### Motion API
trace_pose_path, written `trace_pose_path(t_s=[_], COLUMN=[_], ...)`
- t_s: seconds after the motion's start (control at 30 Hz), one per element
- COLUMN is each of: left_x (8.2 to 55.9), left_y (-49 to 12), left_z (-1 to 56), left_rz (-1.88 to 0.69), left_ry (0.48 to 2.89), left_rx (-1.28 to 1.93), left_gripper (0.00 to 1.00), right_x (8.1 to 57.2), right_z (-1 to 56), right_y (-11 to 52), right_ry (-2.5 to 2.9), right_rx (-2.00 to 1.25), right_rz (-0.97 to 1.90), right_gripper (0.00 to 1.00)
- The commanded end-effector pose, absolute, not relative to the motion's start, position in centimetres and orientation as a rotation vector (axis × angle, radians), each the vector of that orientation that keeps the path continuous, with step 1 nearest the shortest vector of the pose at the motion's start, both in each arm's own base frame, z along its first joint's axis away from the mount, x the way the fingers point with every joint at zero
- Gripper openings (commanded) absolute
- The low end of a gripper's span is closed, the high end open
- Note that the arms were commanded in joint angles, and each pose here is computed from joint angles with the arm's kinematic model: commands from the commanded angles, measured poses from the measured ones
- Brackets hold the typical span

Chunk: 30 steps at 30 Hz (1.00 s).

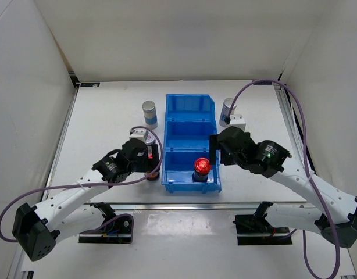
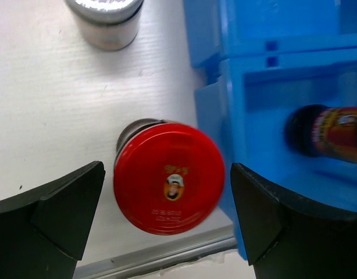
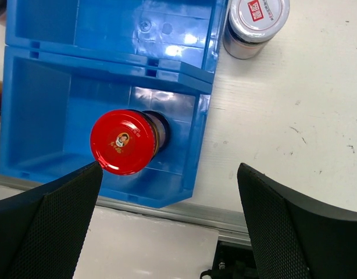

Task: Organize the condiment bottles

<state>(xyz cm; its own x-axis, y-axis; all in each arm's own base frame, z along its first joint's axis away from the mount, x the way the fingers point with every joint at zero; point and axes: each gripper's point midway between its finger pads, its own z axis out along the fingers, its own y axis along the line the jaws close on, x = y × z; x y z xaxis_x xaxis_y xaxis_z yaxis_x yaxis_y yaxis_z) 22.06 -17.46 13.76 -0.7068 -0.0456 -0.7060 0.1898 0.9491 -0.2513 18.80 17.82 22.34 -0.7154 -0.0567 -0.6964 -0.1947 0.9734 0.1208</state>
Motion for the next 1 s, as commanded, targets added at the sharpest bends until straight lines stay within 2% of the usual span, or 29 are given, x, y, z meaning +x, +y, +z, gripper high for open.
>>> trace_pose_path(t_s=[0.0, 0.1, 0.13, 0.2, 0.23, 0.27, 0.33, 0.43, 0.47, 0.6, 0.67, 0.8, 0.97], left_x=[22.0, 22.1, 22.1, 22.1, 22.2, 22.6, 23.3, 24.0, 24.6, 24.8, 24.6, 24.1, 23.3], left_y=[-16.6, -16.2, -16.2, -16.1, -16.3, -16.3, -16.5, -16.2, -16.5, -17.3, -18.1, -20.5, -25.5], left_z=[12.4, 11.4, 11.1, 10.6, 10.7, 11.3, 13.3, 16.4, 18.6, 24.4, 26.4, 30.7, 29.4], left_rz=[-0.339, -0.295, -0.288, -0.268, -0.267, -0.262, -0.284, -0.296, -0.321, -0.377, -0.400, -0.517, -0.560], left_ry=[2.343, 2.368, 2.375, 2.390, 2.391, 2.373, 2.318, 2.231, 2.180, 2.086, 2.053, 1.987, 2.049], left_rx=[0.025, 0.012, 0.014, 0.035, 0.035, 0.039, 0.030, 0.016, -0.006, 0.024, 0.036, 0.031, 0.158], left_gripper=[1.00, 0.99, 0.95, 0.83, 0.68, 0.62, 0.51, 0.41, 0.32, 0.16, 0.12, 0.12, 0.12], right_x=[18.6, 18.5, 18.5, 18.6, 18.6, 18.6, 18.4, 18.4, 18.2, 18.1, 18.1, 18.2, 18.2], right_z=[23.1, 23.0, 23.0, 23.0, 22.7, 22.7, 22.8, 22.6, 22.7, 22.4, 22.7, 22.9, 22.8], right_y=[17.2, 17.0, 17.0, 16.9, 16.8, 16.8, 16.6, 16.3, 16.0, 15.3, 15.1, 14.5, 14.3], right_ry=[2.336, 2.342, 2.342, 2.337, 2.343, 2.344, 2.344, 2.339, 2.339, 2.343, 2.330, 2.315, 2.317], right_rx=[-0.136, -0.139, -0.139, -0.135, -0.138, -0.138, -0.138, -0.134, -0.134, -0.120, -0.111, -0.088, -0.077], right_rz=[0.253, 0.245, 0.245, 0.237, 0.229, 0.229, 0.229, 0.219, 0.219, 0.189, 0.190, 0.170, 0.158], right_gripper=[1.00, 1.00, 1.00, 1.00, 1.00, 1.00, 1.00, 1.00, 1.00, 1.00, 1.00, 1.00, 1.00])
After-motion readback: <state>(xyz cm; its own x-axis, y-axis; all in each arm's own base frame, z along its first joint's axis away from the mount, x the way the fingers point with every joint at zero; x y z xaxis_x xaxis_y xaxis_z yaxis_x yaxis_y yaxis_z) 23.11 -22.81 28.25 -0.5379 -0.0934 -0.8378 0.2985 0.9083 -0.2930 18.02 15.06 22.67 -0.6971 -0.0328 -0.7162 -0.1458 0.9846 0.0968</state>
